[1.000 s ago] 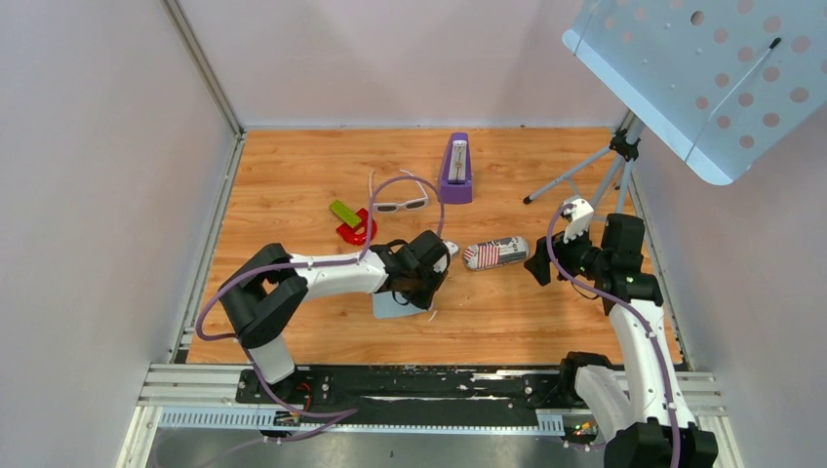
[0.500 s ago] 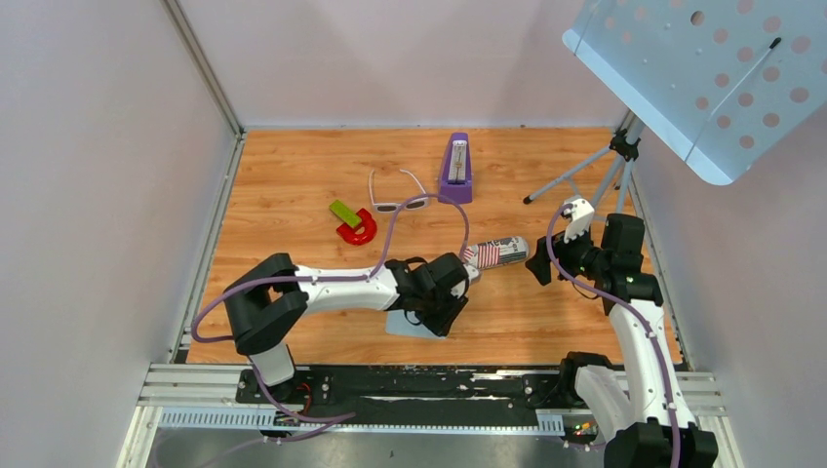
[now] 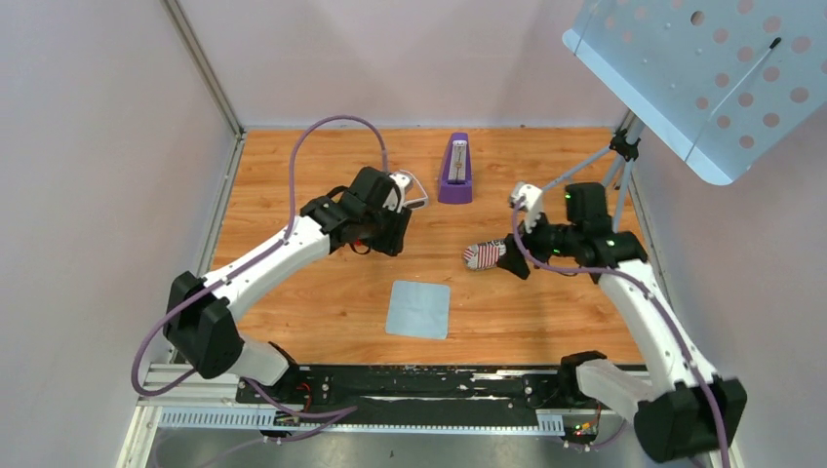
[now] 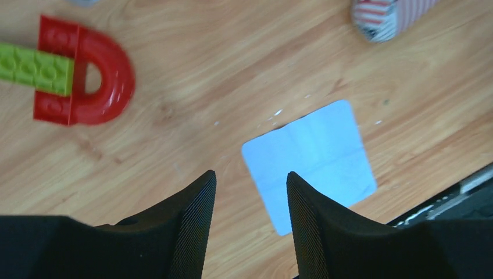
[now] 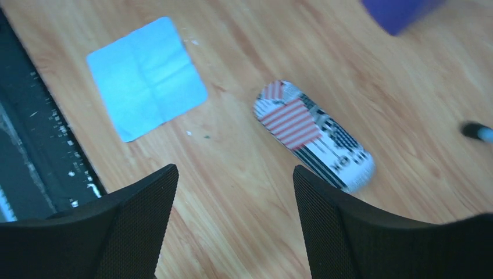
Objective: Organize the sunglasses
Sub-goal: Move the glasses cleaning cloth to the center of the board, then fold the glasses cleaning cloth at the center of the board.
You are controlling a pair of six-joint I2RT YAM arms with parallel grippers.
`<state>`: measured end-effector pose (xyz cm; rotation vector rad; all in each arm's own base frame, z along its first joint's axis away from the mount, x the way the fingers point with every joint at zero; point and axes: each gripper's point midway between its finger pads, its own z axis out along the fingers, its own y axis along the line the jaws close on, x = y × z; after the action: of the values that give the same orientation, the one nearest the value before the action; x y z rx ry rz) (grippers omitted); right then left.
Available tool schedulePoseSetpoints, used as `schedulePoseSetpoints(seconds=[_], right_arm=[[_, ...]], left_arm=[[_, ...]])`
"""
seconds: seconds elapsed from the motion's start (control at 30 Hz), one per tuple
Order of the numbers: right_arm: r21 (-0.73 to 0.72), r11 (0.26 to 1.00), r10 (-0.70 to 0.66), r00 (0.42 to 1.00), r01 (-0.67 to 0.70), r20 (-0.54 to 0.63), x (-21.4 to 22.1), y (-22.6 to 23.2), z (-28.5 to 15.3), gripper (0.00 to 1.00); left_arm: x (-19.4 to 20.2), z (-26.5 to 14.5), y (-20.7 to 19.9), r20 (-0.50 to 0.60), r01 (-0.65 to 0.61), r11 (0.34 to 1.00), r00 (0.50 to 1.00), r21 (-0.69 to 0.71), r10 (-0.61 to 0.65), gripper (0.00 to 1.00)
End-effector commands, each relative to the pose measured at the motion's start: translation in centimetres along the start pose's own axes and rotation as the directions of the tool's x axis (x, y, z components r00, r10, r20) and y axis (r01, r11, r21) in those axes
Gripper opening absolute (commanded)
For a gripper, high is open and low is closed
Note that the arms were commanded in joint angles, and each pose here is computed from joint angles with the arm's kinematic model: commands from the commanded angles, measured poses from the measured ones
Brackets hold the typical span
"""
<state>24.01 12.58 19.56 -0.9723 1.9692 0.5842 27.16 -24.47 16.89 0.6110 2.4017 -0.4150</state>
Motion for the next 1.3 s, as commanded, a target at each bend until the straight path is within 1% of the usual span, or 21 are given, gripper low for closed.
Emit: schedulePoseSetpoints(seconds=[0.0, 0.03, 0.07, 0.1, 0.13, 0.17, 0.27, 0.33, 0.4, 0.5, 0.57, 0.7, 0.83, 0.97, 1.13, 1.27], right_arm=[[-0.19, 0.981, -0.063, 0.982, 0.029, -0.177, 2.0, 2.9, 4.1, 0.71], [-0.226, 0.974, -0.075, 0.977, 0.028, -0.201, 2.1, 3.3, 5.1, 0.66], [-0.259, 0.966, -0.081, 0.971, 0.021, -0.225, 2.4, 3.7, 6.1, 0.56], [-0.297, 0.955, -0.091, 0.967, 0.017, -0.237, 2.5, 4.2, 7.0, 0.5], [-0.326, 0.945, -0.094, 0.963, 0.006, -0.253, 2.8, 4.5, 7.7, 0.48], [-0.351, 0.936, -0.099, 0.96, 0.001, -0.263, 3.0, 4.9, 8.5, 0.48], [-0.376, 0.927, -0.124, 0.957, 0.017, -0.262, 3.8, 5.2, 10.4, 0.54], [-0.38, 0.924, -0.139, 0.958, 0.034, -0.251, 4.2, 5.3, 11.2, 0.55], [-0.379, 0.925, -0.122, 0.959, 0.017, -0.254, 4.2, 5.2, 11.6, 0.56], [-0.392, 0.92, -0.102, 0.959, -0.011, -0.266, 4.3, 5.5, 11.7, 0.56], [-0.395, 0.918, -0.099, 0.958, -0.017, -0.269, 4.5, 5.7, 11.6, 0.56], [-0.385, 0.923, -0.091, 0.952, -0.029, -0.291, 5.1, 5.5, 11.7, 0.56], [-0.384, 0.922, -0.081, 0.947, -0.048, -0.311, 5.7, 5.5, 11.9, 0.56], [-0.394, 0.916, -0.065, 0.944, -0.072, -0.324, 5.9, 5.7, 12.2, 0.56], [-0.392, 0.917, -0.059, 0.943, -0.079, -0.327, 5.7, 5.5, 12.6, 0.56], [-0.388, 0.918, -0.058, 0.941, -0.081, -0.334, 6.0, 5.5, 12.5, 0.56]], left_arm=[[4.7, 2.1, 2.8, -0.17, 0.053, 0.998, 0.984, -0.026, -0.056, 0.51], [5.0, 2.5, 3.2, -0.178, 0.067, 0.997, 0.981, -0.028, -0.071, 0.5], [5.3, 3.0, 3.4, -0.188, 0.085, 0.996, 0.978, -0.021, -0.087, 0.49], [5.7, 3.5, 3.5, -0.202, 0.104, 0.995, 0.974, -0.008, -0.104, 0.49], [6.0, 4.0, 3.5, -0.212, 0.123, 0.992, 0.97, 0.005, -0.119, 0.49], [6.4, 4.5, 3.4, -0.223, 0.135, 0.991, 0.966, 0.011, -0.129, 0.49], [7.5, 5.8, 3.5, -0.254, 0.143, 0.99, 0.958, 0.013, -0.135, 0.47], [8.1, 6.6, 3.3, -0.259, 0.153, 0.988, 0.956, 0.027, -0.141, 0.44], [8.7, 7.3, 3.4, -0.257, 0.162, 0.986, 0.955, 0.026, -0.15, 0.4], [9.3, 8.3, 3.6, -0.242, 0.162, 0.986, 0.958, 0.027, -0.151, 0.38], [9.7, 8.9, 3.4, -0.254, 0.152, 0.987, 0.958, 0.051, -0.135, 0.38], [9.8, 9.5, 3.0, -0.264, 0.15, 0.985, 0.956, 0.08, -0.125, 0.4], [9.7, 9.9, 2.9, -0.261, 0.153, 0.984, 0.957, 0.088, -0.125, 0.4], [10.4, 10.2, 3.1, -0.285, 0.154, 0.985, 0.95, 0.078, -0.126, 0.36], [11.0, 10.5, 2.5, -0.305, 0.172, 0.979, 0.943, 0.107, -0.133, 0.32], [11.1, 10.7, 2.6, -0.31, 0.173, 0.98, 0.941, 0.101, -0.134, 0.31]])
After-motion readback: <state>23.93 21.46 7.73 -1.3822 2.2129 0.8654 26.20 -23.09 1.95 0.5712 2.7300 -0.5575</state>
